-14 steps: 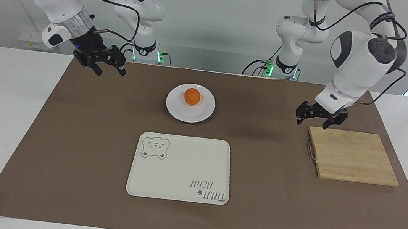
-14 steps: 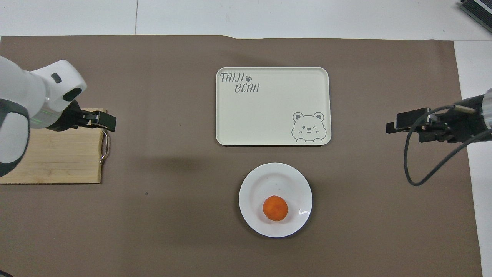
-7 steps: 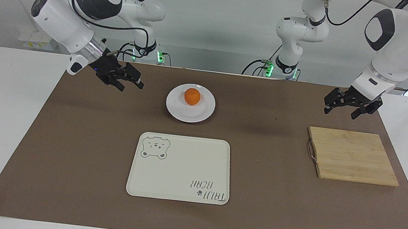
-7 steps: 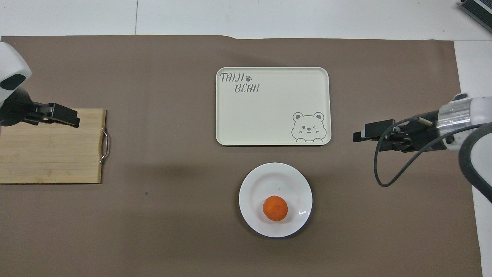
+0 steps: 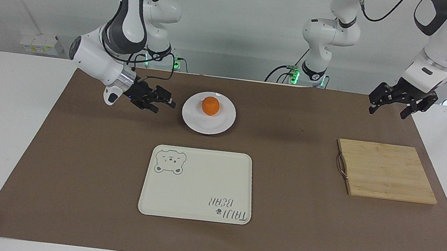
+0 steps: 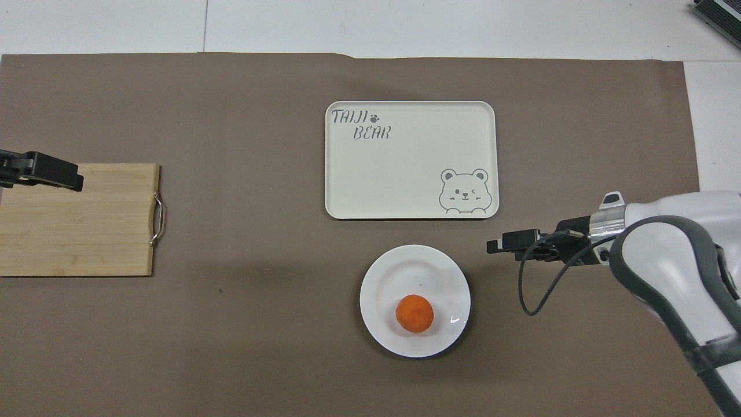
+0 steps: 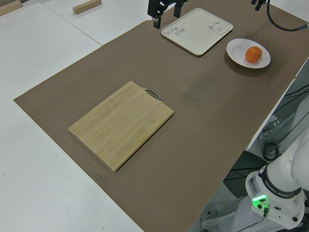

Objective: Place orange and plate with both arms
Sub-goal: 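Reach the right gripper to the plate rim and grasp it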

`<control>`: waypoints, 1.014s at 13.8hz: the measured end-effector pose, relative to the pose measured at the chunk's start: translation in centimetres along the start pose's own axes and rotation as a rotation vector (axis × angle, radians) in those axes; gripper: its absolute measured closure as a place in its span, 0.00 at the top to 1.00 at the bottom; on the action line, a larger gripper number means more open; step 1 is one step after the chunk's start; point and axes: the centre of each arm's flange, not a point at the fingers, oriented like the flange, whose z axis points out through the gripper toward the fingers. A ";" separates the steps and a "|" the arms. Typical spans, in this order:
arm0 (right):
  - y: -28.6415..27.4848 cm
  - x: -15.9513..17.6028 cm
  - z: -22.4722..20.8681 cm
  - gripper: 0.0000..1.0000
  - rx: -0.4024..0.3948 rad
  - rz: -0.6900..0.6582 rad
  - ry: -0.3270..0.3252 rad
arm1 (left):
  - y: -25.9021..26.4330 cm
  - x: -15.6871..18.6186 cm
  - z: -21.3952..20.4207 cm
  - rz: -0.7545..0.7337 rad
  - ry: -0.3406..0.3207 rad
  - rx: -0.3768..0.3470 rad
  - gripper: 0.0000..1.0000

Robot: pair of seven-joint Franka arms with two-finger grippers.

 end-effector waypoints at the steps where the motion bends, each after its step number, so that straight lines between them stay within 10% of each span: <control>1: 0.9 -0.6 1.0 1.00 0.016 0.001 -0.005 | 0.0 0.0 -0.1 -0.005 0.001 0.000 1.00; 14: 4.4 -7.5 11.1 1.00 0.112 0.061 -0.002 | 0.0 0.0 0.0 -0.012 0.000 0.000 1.00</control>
